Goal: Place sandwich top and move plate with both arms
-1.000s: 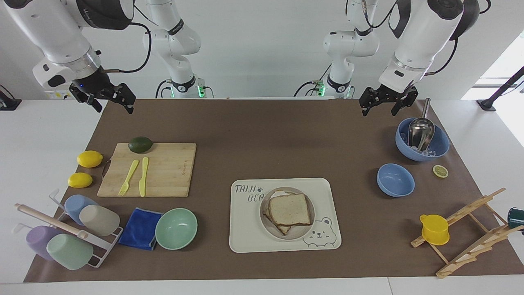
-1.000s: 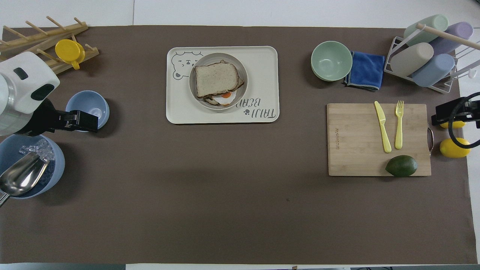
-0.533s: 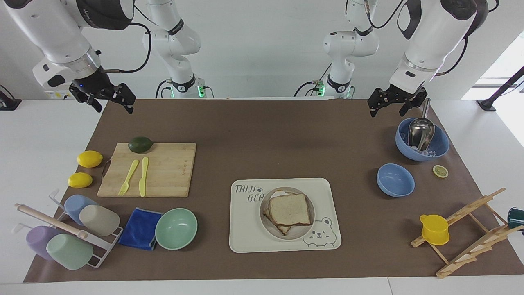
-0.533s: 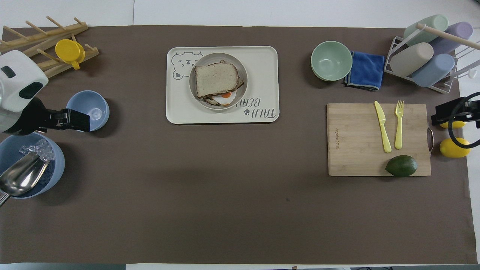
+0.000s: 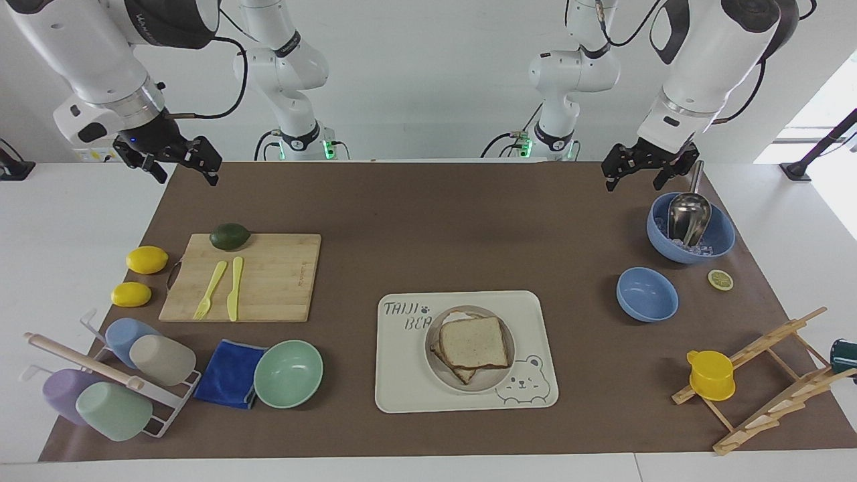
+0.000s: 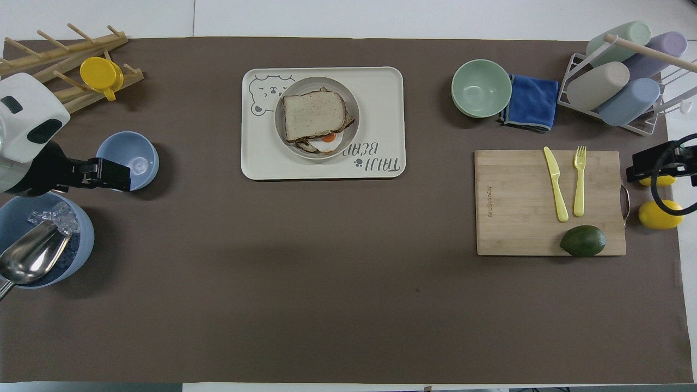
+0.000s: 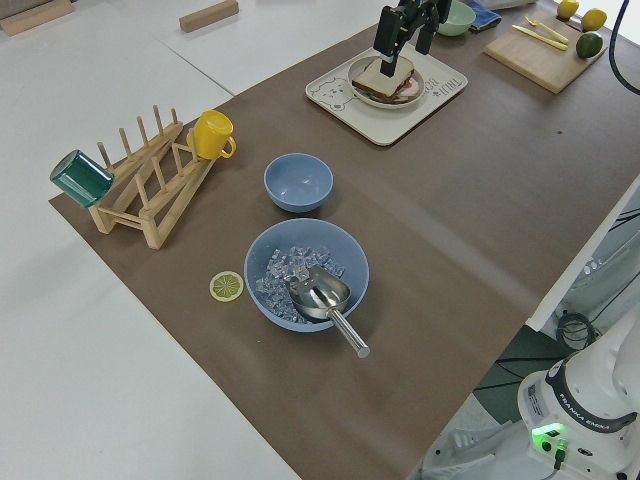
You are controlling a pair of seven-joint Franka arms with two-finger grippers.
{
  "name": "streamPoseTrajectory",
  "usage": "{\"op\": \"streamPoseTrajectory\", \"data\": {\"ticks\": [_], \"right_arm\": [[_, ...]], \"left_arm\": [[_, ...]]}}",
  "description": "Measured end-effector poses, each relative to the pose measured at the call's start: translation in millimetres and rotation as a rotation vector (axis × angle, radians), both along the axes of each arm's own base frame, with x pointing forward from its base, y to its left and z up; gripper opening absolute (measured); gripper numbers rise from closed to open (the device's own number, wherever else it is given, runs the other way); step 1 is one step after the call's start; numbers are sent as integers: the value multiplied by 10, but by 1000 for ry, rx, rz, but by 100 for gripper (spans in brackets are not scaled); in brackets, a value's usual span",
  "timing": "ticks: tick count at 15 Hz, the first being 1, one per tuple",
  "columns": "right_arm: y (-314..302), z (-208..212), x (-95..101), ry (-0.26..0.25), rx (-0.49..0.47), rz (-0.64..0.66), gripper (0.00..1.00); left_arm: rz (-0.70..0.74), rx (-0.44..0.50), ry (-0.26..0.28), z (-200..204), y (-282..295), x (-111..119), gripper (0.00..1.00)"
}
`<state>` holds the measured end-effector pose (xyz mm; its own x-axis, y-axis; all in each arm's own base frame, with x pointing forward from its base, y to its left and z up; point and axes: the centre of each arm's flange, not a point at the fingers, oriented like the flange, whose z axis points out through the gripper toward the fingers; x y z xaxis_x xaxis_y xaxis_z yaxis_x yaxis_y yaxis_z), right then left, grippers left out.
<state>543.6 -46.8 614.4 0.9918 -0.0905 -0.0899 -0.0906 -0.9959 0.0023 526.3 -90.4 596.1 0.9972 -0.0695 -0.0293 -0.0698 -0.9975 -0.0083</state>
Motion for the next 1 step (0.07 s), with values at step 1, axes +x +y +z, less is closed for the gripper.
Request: {"op": "streamPoseTrajectory", "data": {"ticks": [1], "right_arm": [[0,0,0,0,0,0,100]], "left_arm": [[0,0,0,0,0,0,100]]}}
